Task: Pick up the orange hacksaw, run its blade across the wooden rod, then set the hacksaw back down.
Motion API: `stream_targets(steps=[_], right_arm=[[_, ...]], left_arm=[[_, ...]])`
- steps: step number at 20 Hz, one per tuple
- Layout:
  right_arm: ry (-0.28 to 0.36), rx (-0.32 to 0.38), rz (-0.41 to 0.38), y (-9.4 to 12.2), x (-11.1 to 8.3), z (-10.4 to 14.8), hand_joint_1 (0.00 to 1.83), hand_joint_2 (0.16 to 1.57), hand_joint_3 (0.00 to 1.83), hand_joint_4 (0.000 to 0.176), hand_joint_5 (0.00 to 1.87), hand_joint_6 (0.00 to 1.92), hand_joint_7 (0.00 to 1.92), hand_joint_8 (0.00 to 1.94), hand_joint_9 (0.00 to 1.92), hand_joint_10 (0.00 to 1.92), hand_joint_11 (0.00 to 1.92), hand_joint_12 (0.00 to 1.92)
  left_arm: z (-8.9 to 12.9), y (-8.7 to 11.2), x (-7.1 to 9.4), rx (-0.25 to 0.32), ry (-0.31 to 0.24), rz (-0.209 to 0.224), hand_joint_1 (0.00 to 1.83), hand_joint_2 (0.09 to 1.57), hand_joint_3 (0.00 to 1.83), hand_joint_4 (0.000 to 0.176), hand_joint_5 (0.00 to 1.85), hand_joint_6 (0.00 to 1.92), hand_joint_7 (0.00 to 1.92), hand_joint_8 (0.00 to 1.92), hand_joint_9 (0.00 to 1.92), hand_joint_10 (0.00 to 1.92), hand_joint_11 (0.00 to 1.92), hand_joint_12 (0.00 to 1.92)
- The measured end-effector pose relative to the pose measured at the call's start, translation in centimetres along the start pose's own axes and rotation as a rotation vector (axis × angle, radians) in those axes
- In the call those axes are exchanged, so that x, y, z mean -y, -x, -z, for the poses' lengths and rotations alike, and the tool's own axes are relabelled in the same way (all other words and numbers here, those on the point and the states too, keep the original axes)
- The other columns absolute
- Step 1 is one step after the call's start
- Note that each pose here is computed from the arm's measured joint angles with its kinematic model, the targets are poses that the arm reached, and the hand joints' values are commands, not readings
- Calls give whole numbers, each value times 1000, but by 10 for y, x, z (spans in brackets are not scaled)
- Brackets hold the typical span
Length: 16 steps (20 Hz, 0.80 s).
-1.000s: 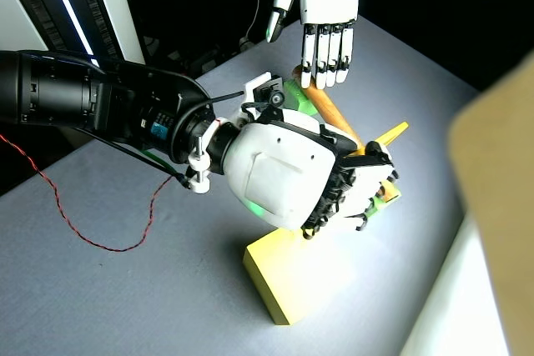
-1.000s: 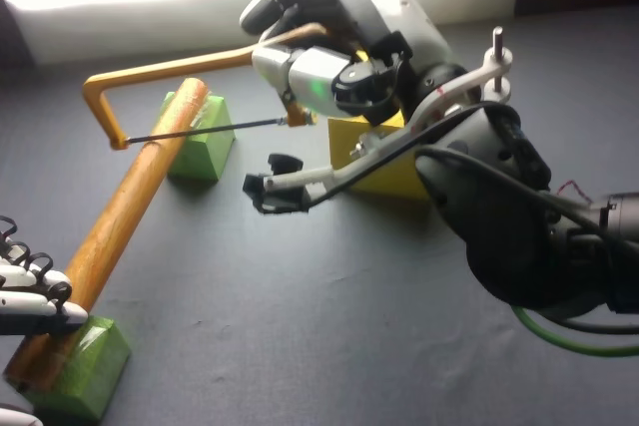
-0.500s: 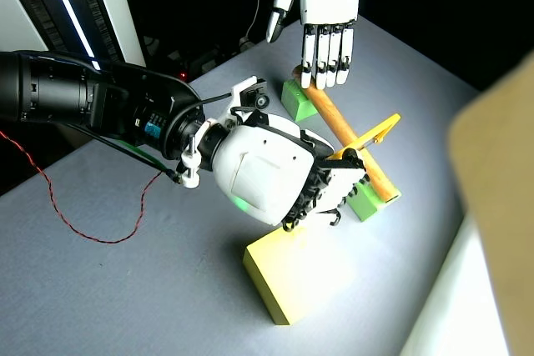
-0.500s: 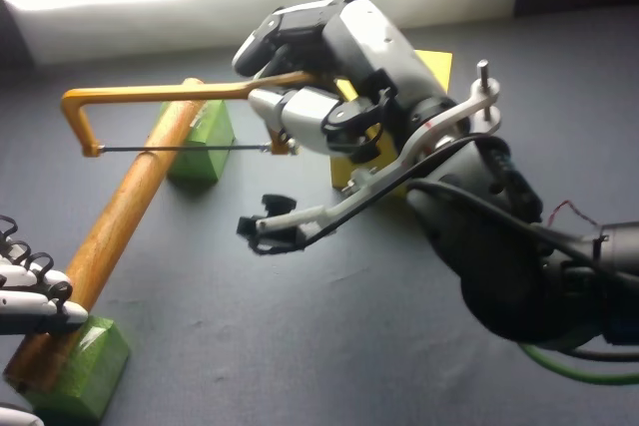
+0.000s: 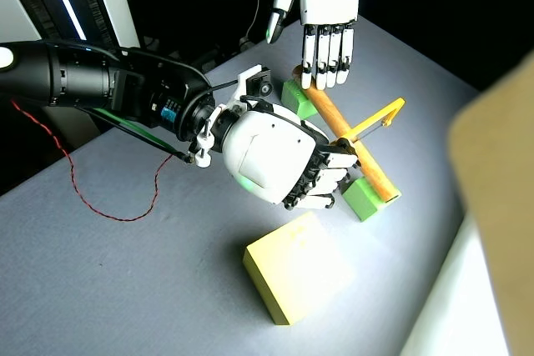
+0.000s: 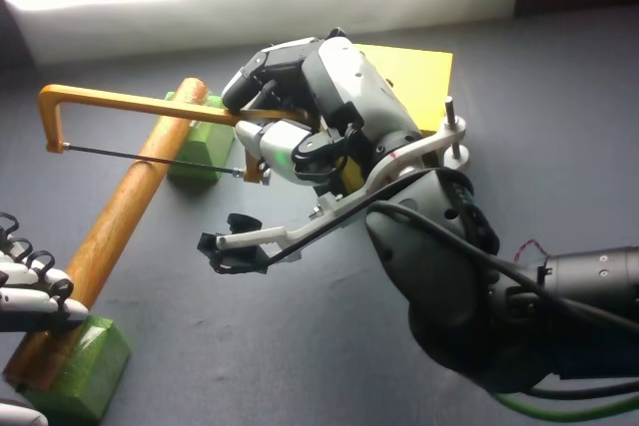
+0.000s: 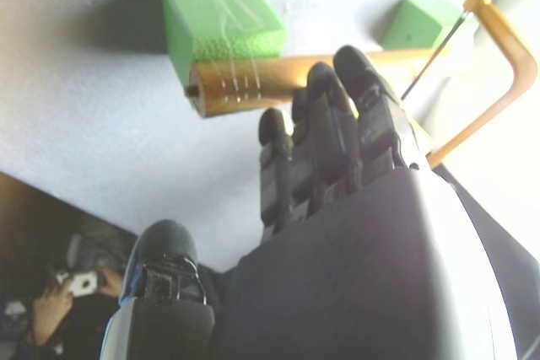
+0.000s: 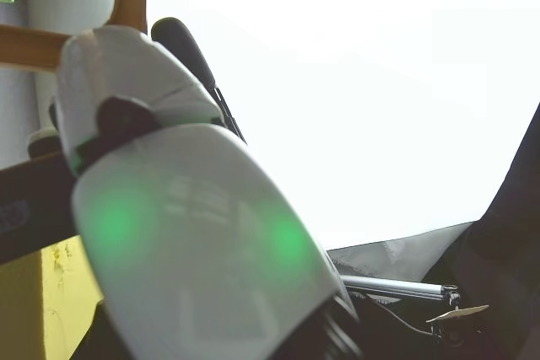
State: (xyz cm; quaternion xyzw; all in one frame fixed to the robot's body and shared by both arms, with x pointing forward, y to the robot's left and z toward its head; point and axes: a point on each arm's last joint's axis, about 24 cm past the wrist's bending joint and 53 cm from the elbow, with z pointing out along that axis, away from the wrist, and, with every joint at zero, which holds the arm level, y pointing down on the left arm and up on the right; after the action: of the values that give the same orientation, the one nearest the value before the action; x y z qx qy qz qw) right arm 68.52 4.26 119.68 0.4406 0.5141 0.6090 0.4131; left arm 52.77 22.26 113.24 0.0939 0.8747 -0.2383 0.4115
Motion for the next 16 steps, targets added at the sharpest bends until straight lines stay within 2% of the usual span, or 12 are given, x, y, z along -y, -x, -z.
stream_targets(steps=[6, 11, 13, 16], right_arm=[[7, 4, -15, -16, -1, -8, 1364, 1134, 0, 0, 896, 935, 966, 1043, 879, 1376, 658, 1626], [4, -7, -57, -40, -7, -13, 1362, 1159, 2, 0, 833, 1047, 914, 1105, 828, 1425, 648, 1631], [-4, 3, -68, -43, -6, -12, 1359, 1147, 0, 0, 869, 987, 945, 1059, 865, 1406, 667, 1622], [-7, 7, -66, -42, -6, -13, 1366, 1148, 0, 0, 860, 1027, 928, 1071, 843, 1391, 660, 1597]], left_arm=[[0, 0, 0, 2, 2, 1, 0, 1224, 0, 0, 286, 0, 276, 1, 246, 0, 0, 582], [0, 1, 1, 3, -1, 2, 0, 1228, 1, 0, 286, 4, 266, 2, 238, 2, 0, 531], [0, 1, -1, 3, 4, 2, 0, 1219, 0, 0, 283, 1, 261, 2, 231, 1, 0, 532], [0, 1, -1, 3, 4, 2, 0, 1219, 0, 0, 290, 3, 260, 1, 228, 1, 0, 541]])
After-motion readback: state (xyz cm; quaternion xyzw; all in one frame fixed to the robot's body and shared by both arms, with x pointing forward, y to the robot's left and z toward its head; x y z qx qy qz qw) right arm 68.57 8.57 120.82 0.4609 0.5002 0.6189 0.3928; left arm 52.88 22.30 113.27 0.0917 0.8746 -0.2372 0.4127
